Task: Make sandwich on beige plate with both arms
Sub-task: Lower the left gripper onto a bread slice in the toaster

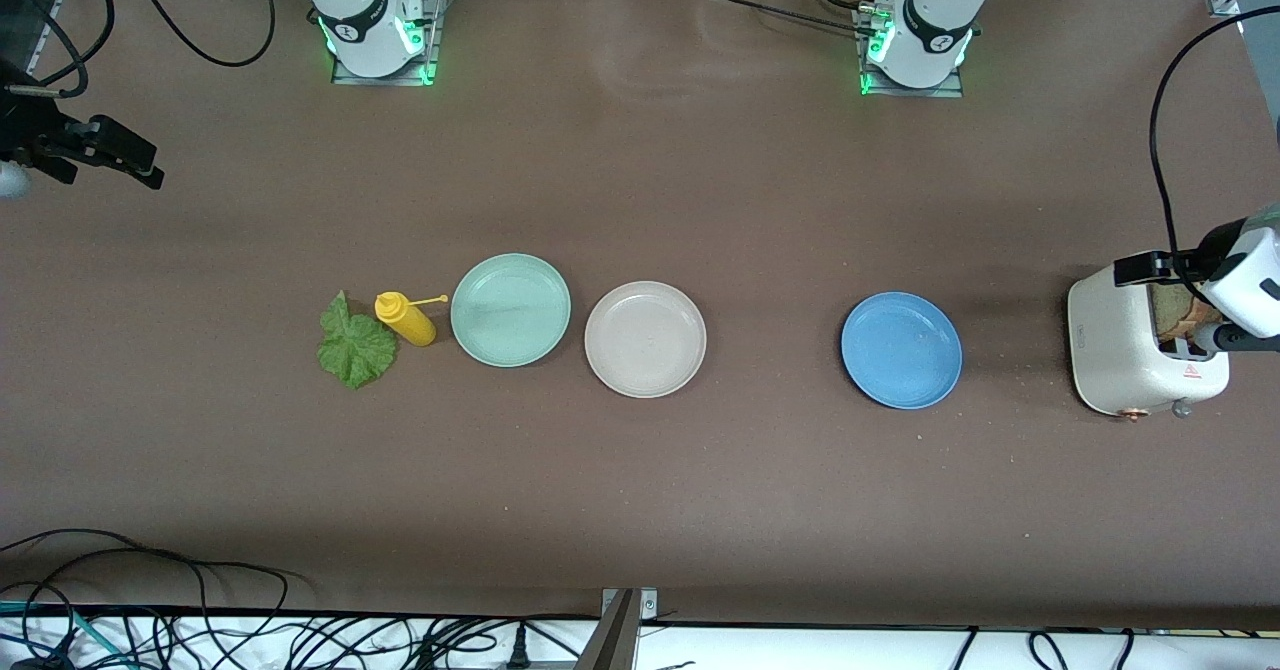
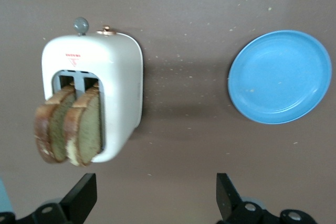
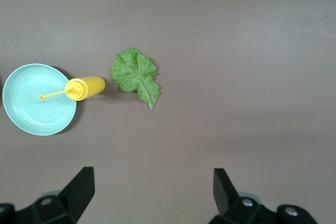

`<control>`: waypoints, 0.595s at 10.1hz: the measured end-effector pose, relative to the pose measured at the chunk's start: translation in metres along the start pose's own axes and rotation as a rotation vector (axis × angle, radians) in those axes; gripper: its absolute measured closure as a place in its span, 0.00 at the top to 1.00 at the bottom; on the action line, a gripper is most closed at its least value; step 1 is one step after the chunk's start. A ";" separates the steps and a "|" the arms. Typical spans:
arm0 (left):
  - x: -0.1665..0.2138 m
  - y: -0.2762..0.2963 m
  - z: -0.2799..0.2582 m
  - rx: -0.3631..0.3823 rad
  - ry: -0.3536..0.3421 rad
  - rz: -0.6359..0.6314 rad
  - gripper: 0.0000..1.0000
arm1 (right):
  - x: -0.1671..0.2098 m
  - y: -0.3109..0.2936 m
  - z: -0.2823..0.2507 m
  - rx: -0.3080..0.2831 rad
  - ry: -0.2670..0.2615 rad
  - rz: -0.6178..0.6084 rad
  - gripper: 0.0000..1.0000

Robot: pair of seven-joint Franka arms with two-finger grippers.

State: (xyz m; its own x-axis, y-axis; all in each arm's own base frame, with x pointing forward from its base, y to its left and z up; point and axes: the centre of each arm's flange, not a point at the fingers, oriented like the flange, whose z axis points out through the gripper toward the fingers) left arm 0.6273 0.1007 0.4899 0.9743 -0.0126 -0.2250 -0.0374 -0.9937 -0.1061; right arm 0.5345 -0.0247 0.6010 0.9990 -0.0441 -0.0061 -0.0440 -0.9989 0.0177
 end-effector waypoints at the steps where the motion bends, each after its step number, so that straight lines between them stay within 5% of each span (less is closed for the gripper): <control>1: 0.002 -0.020 0.009 -0.005 0.006 0.011 1.00 | 0.000 0.000 0.000 0.000 0.000 0.000 1.00; 6: 0.012 -0.060 0.065 -0.012 0.033 0.086 1.00 | 0.000 -0.001 -0.001 0.000 0.001 -0.003 1.00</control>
State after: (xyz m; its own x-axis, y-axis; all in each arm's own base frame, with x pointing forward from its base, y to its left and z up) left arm 0.6269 0.1675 0.4304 0.9744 -0.1010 -0.2008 -0.1183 -0.9901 -0.0760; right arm 0.5346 -0.0232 0.6015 0.9991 -0.0415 -0.0049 -0.0414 -0.9990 0.0178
